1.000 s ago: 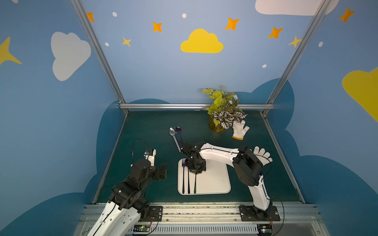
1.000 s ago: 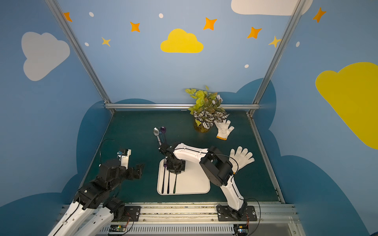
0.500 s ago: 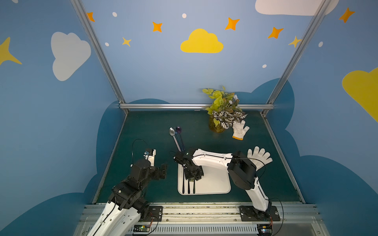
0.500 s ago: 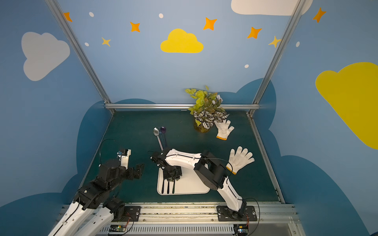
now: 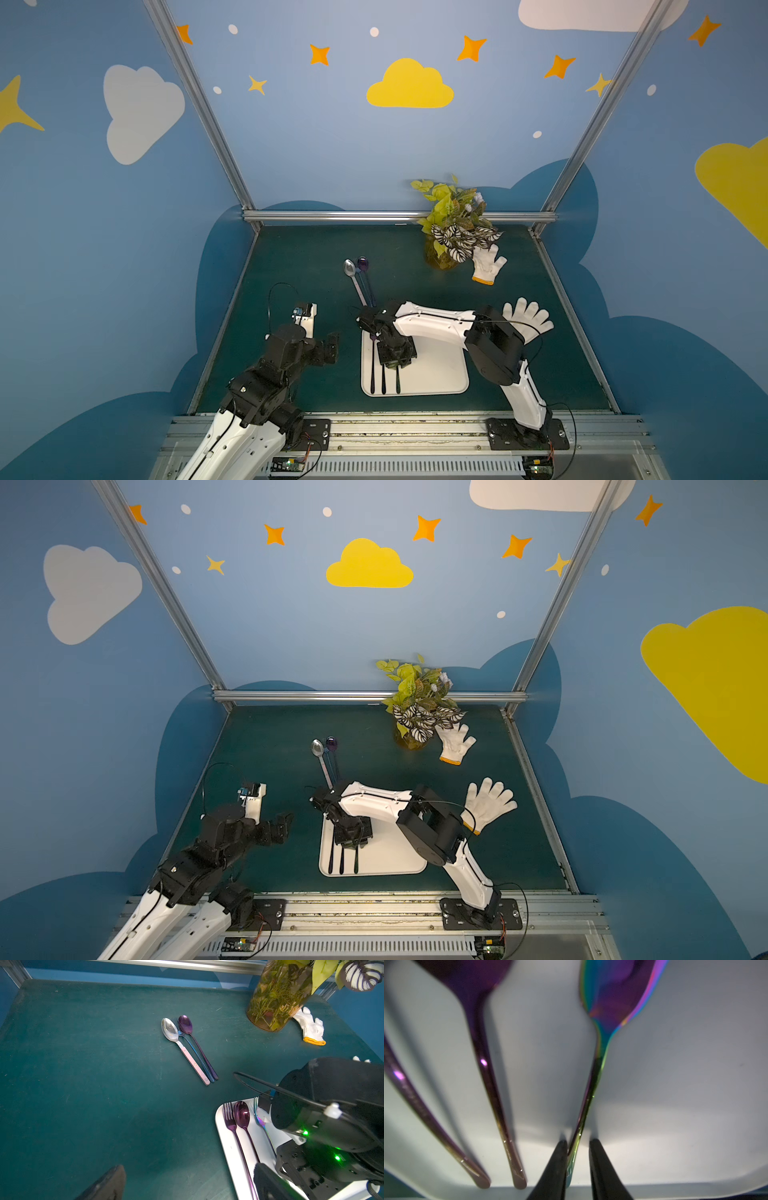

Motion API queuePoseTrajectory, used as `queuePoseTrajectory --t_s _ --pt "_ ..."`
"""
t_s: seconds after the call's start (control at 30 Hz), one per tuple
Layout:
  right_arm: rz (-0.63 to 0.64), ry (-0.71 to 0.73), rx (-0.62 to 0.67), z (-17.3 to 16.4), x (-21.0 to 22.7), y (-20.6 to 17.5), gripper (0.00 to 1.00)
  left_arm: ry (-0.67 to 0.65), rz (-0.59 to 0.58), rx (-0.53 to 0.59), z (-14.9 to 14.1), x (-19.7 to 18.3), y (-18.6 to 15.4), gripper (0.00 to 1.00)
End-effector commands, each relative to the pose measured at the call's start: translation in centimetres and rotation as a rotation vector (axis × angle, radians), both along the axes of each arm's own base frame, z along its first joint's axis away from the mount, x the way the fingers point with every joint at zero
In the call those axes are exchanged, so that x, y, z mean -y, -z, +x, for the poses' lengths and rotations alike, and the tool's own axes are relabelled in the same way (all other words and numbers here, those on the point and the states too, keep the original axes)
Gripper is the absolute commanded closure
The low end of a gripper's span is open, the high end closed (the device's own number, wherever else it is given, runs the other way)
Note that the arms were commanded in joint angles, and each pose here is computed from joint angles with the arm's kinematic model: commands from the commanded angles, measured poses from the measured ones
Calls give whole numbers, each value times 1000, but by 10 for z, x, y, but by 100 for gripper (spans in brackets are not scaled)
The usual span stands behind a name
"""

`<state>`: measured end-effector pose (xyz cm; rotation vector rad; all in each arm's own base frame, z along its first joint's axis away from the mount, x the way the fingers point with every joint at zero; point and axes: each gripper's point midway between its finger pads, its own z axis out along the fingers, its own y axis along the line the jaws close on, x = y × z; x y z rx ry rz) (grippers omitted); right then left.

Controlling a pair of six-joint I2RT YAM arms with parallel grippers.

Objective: Set the spoon and fork side by side
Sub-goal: Place the fork on the tray, then pick up the spoon from the center of the board.

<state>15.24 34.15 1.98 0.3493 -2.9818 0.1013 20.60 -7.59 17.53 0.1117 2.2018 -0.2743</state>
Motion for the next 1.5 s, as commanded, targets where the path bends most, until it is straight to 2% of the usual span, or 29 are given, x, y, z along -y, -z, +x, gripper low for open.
queuePoseTrajectory --t_s 0.0,0.13,0.3,0.57,0.8,1.0,1.17,1.37,1.47 --pt "-34 8 14 4 10 5 77 8 -7 33 2 2 -9 0" --pt "-10 -1 36 7 6 -4 77 9 -7 31 2 2 -9 0" --pt "73 -27 137 24 1 -45 73 7 -19 -4 2 4 -7 0" --pt "196 -51 305 71 42 -120 63 -82 -68 -221 18 17 0 0" --pt "238 -67 384 105 83 -144 64 -160 -12 -384 73 41 19 4" --pt "246 -125 382 118 88 -139 64 -242 -11 -473 136 61 49 20" --pt "261 -157 362 124 87 -131 64 -314 13 -584 172 65 81 30" --pt "301 -144 332 131 92 -124 64 -368 -11 -600 210 67 97 37" --pt "322 -129 312 135 95 -120 64 -396 2 -627 220 64 110 43"
